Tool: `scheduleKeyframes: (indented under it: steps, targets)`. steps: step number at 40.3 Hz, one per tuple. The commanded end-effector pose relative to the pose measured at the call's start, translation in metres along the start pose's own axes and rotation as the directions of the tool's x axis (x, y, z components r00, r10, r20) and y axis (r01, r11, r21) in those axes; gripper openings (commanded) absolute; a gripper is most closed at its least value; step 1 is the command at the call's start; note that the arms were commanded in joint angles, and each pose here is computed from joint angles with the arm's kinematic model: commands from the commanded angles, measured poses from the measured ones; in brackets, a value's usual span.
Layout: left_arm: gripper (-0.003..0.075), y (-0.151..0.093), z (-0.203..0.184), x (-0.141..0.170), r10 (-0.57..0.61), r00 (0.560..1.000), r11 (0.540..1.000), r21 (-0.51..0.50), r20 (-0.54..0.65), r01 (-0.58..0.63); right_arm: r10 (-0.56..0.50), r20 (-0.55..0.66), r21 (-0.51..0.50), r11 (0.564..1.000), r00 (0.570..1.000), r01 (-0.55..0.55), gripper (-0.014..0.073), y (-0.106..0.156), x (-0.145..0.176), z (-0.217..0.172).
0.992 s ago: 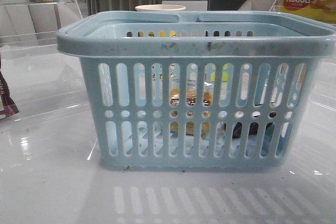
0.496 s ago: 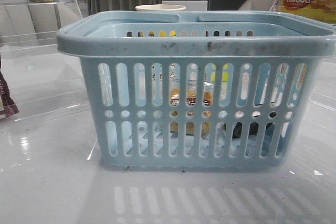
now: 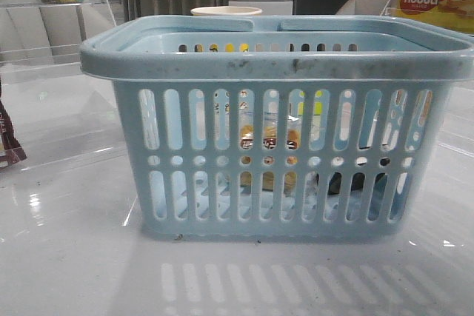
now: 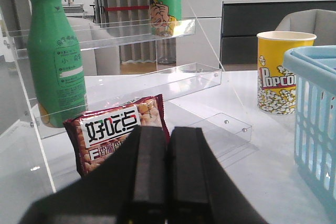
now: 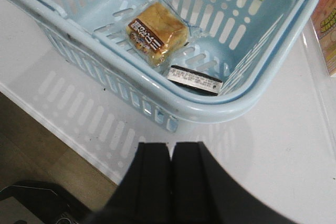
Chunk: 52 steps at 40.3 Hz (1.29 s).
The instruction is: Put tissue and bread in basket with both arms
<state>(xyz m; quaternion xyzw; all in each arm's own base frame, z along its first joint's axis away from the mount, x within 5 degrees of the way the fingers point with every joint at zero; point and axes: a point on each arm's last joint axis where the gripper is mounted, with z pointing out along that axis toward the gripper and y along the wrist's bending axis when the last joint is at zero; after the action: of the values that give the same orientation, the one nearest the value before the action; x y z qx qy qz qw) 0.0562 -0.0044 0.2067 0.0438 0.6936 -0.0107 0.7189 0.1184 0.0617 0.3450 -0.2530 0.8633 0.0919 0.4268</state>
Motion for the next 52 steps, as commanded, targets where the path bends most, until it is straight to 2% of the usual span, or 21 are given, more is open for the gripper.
scheduleKeyframes:
  steps: [1, 11, 17, 24, 28, 36, 40, 45, 52]
  targets:
    - [0.0093, 0.000, -0.002, -0.007, -0.002, 0.995, 1.000, 0.003, 0.102, 0.001, -0.002, 0.091, 0.022, 1.000, 0.996, 0.000, 0.0028, -0.003, -0.012, -0.007]
    - [0.0093, 0.000, -0.002, -0.007, -0.002, 0.995, 1.000, 0.003, 0.102, 0.001, -0.002, 0.094, 0.022, 1.000, 0.996, 0.000, 0.0028, -0.002, -0.011, -0.007]
    - [0.0093, 0.000, -0.002, -0.007, -0.002, 0.995, 1.000, 0.003, 0.102, 0.001, 0.027, 0.119, 0.073, 0.997, 0.992, -0.036, 0.0028, -0.008, 0.007, -0.009]
    - [0.0093, 0.000, -0.002, -0.007, -0.002, 0.995, 1.000, 0.003, 0.102, 0.001, 0.062, 0.323, 0.214, 0.967, 0.944, -0.136, 0.0028, -0.017, 0.047, -0.016]
    - [0.0093, 0.000, -0.002, -0.007, -0.002, 0.995, 1.000, 0.003, 0.102, 0.001, 0.053, 0.455, 0.288, 0.936, 0.889, -0.203, 0.0028, -0.018, 0.073, -0.018]
    - [0.0093, 0.000, -0.002, -0.007, -0.002, 0.995, 1.000, 0.003, 0.102, 0.001, -0.003, 0.589, 0.415, 0.859, 0.808, -0.299, 0.0028, -0.016, 0.124, -0.009]
    - [0.0093, 0.000, -0.002, -0.007, -0.002, 0.995, 1.000, 0.003, 0.102, 0.001, -0.014, 0.605, 0.438, 0.841, 0.796, -0.318, 0.0028, -0.014, 0.142, 0.000]
    - [0.0093, 0.000, -0.002, -0.007, -0.002, 0.995, 1.000, 0.003, 0.102, 0.001, -0.009, 0.600, 0.443, 0.837, 0.800, -0.322, 0.0028, -0.013, 0.158, 0.012]
    - [0.0093, 0.000, -0.002, -0.007, -0.002, 0.995, 1.000, 0.003, 0.100, 0.001, -0.008, 0.600, 0.451, 0.830, 0.800, -0.329, 0.0028, -0.014, 0.169, 0.022]
